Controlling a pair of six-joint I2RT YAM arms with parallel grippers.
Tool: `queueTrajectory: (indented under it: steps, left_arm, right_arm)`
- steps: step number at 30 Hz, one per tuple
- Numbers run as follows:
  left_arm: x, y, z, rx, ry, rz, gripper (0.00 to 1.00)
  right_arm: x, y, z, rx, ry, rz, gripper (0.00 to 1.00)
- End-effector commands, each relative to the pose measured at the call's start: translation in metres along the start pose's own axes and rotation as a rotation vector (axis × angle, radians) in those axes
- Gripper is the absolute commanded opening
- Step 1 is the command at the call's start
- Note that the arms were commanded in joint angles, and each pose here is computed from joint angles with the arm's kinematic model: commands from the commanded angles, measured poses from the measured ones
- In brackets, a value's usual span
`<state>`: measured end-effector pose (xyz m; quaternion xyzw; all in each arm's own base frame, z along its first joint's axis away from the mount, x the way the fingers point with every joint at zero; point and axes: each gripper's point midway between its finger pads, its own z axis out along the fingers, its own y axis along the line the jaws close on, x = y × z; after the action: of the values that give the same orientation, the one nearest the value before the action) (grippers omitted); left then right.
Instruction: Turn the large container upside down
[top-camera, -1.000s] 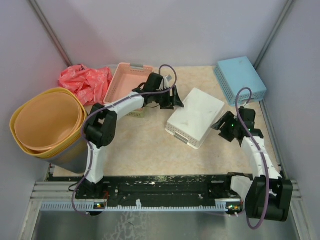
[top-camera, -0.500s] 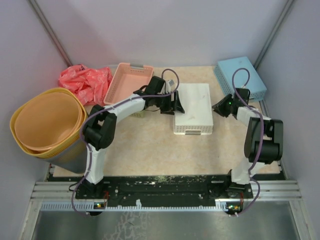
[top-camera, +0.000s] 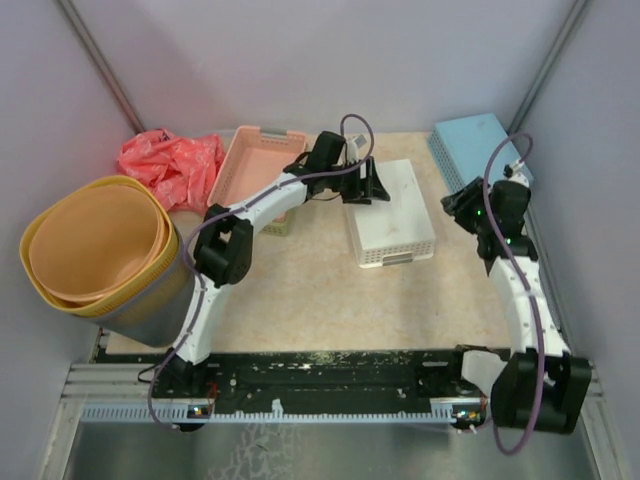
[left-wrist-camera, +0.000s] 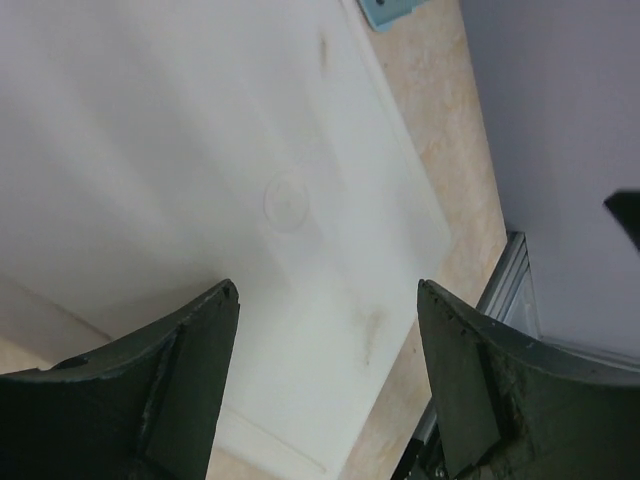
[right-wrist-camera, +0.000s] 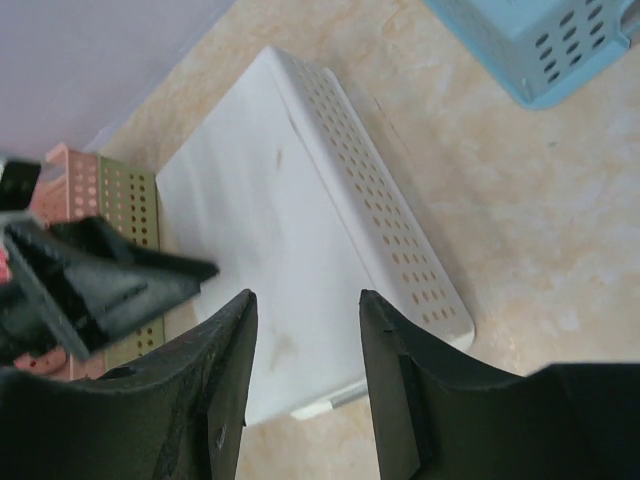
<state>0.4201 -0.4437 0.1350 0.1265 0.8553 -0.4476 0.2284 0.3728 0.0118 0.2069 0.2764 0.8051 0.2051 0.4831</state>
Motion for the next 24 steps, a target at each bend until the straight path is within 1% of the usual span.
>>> queueTrajectory:
  steps: [1,4,7,9,11,13,16,18,21,24]
  left_arm:
    - [-0.029,-0.007,0.008,0.038,-0.027,0.027,0.78]
    - [-0.052,-0.025,-0.012,0.040,-0.080,0.085,0.78]
    - [-0.071,-0.041,-0.052,-0.002,-0.153,0.160,0.78]
    - [-0.083,-0.046,-0.085,-0.056,-0.209,0.190,0.79]
    - [-0.099,-0.055,-0.129,-0.108,-0.283,0.218,0.79]
    - [-0.109,-0.059,-0.165,-0.167,-0.350,0.237,0.80]
    - [-0.117,-0.067,-0.209,-0.232,-0.438,0.263,0.83]
    - [-0.116,-0.072,-0.225,-0.251,-0.468,0.271,0.85]
    - [-0.112,-0.072,-0.235,-0.264,-0.479,0.267,0.84]
    - [-0.107,-0.068,-0.233,-0.268,-0.465,0.259,0.84]
  right_arm:
    - [0.053,-0.005,-0.033,-0.024,0.112,-0.089,0.46]
    - [0.082,0.025,-0.052,-0.141,0.162,-0.180,0.47]
    - [0.116,0.061,-0.064,-0.266,0.212,-0.287,0.48]
    - [0.140,0.079,-0.064,-0.319,0.244,-0.360,0.48]
    - [0.167,0.096,-0.059,-0.370,0.300,-0.415,0.47]
    - [0.190,0.105,-0.047,-0.380,0.362,-0.446,0.45]
    - [0.213,0.105,-0.021,-0.340,0.438,-0.470,0.41]
    - [0.228,0.097,0.001,-0.282,0.476,-0.478,0.40]
    - [0.227,0.090,0.031,-0.165,0.456,-0.484,0.38]
    - [0.204,0.086,0.060,-0.057,0.365,-0.481,0.37]
